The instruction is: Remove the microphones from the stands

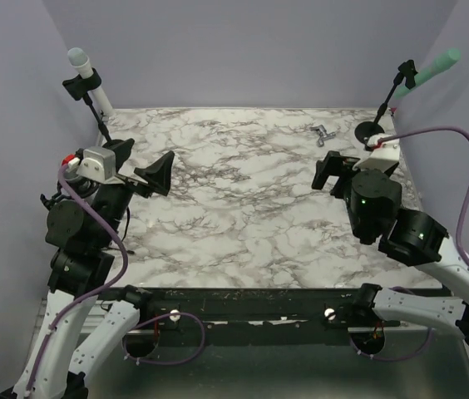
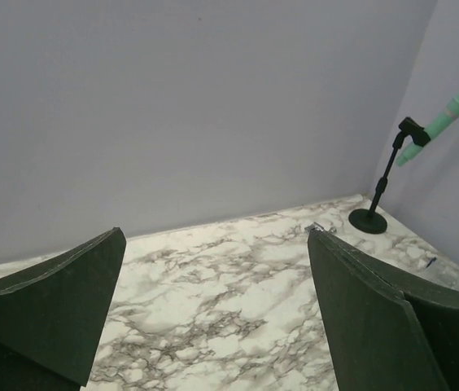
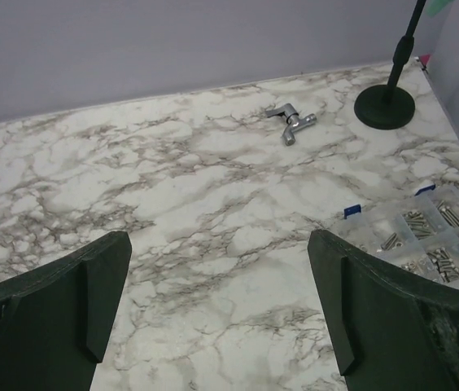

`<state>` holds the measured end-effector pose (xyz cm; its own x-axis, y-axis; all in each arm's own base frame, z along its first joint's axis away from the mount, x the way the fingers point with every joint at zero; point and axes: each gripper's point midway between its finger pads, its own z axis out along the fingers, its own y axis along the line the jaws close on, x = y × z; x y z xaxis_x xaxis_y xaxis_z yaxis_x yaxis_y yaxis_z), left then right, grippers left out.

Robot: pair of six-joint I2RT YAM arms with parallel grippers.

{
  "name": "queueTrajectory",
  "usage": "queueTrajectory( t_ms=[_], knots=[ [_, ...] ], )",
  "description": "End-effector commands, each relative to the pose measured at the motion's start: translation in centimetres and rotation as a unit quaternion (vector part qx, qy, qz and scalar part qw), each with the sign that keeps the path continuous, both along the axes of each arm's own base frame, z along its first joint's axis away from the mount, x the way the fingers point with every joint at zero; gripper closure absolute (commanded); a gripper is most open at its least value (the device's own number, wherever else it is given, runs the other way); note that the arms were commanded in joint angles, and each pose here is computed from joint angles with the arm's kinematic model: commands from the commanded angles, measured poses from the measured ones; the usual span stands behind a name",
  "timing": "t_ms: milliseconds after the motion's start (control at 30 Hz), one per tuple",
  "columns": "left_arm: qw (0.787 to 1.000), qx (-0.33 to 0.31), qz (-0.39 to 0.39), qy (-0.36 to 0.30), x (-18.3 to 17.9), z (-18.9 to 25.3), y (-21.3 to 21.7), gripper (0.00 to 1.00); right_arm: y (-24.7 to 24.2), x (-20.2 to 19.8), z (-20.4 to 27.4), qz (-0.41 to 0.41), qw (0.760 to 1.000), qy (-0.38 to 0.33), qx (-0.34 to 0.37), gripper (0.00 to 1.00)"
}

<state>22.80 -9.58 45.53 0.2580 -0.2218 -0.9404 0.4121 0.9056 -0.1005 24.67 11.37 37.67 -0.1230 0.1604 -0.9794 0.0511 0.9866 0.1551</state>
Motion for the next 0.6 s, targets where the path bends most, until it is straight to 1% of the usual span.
queueTrajectory(
  t_ms=[0, 67, 133, 233, 400, 567],
  knots=[
    [0.999, 0.004, -0.041, 0.012, 0.3, -0.2, -1.6, 0.01, 1.3, 0.5, -3.2, 0.002, 0.999, 0.037, -0.023, 0.0],
    [0.999, 0.0, -0.047, 0.017, 0.5, -0.4, -1.9, 0.01, 2.4, 0.6, -4.5, 0.024, 0.998, 0.056, -0.035, 0.0],
    [0.998, -0.005, -0.052, 0.021, 0.6, -0.5, -2.1, 0.01, 2.9, 0.7, -5.8, 0.028, 0.996, 0.069, -0.039, 0.0],
    [0.998, -0.007, -0.058, 0.023, 0.6, -0.7, -2.4, 0.01, 3.6, 1.1, -7.5, 0.032, 0.996, 0.074, -0.047, 0.0],
    [0.998, -0.008, -0.061, 0.032, 1.0, -1.1, -2.7, 0.01, 3.1, 2.4, -8.9, -0.018, 0.996, 0.056, -0.073, 0.0],
    [0.996, 0.003, -0.084, 0.043, 0.8, -1.4, -3.7, 0.01, 2.1, 4.5, -8.2, -0.09, 0.992, 0.026, -0.089, 0.0]
  ],
)
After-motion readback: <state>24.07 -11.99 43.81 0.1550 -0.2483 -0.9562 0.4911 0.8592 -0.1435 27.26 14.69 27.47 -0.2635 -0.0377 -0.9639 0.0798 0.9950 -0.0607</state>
